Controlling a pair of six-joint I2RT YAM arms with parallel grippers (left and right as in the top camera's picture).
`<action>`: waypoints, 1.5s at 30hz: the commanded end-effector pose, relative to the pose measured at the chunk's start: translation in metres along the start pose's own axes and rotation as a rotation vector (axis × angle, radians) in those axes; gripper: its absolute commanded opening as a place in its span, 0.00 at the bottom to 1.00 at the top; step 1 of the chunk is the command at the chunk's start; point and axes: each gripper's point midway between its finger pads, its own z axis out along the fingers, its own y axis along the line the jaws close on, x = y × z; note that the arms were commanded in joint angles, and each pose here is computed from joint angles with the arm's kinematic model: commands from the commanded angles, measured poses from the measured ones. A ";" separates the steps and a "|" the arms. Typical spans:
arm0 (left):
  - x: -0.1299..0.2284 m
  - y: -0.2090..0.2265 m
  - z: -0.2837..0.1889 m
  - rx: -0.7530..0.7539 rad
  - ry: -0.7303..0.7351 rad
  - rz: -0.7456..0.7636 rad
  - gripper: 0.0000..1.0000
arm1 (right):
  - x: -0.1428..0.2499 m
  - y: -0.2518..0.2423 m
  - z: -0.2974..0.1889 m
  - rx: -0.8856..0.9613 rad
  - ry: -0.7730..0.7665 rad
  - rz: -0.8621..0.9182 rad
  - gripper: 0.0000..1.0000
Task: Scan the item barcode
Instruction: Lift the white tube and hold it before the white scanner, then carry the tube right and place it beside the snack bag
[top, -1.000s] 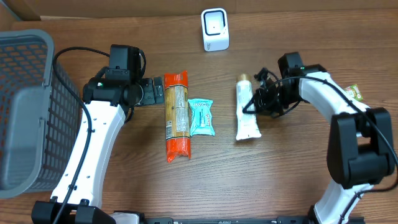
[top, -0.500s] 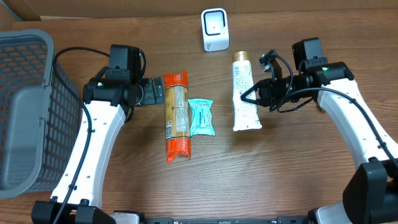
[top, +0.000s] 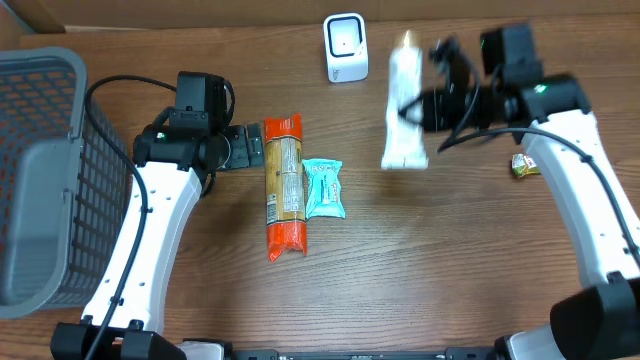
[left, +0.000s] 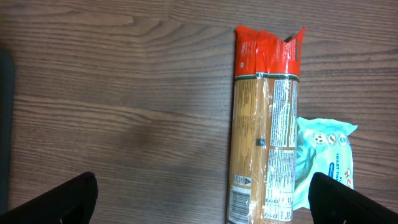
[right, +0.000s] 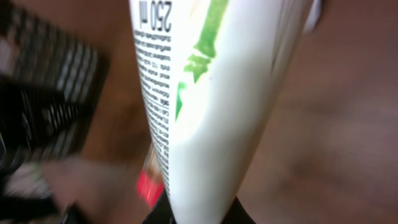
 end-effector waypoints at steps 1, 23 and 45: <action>-0.002 0.000 -0.001 -0.007 -0.007 0.024 1.00 | -0.065 0.008 -0.046 0.257 -0.233 -0.081 0.04; -0.002 0.000 -0.001 -0.007 -0.007 0.024 0.99 | -0.183 -0.091 0.085 1.088 -0.439 -0.808 0.04; -0.002 0.000 -0.001 -0.007 -0.007 0.024 1.00 | -0.152 -0.131 0.156 1.114 -0.204 -1.059 0.04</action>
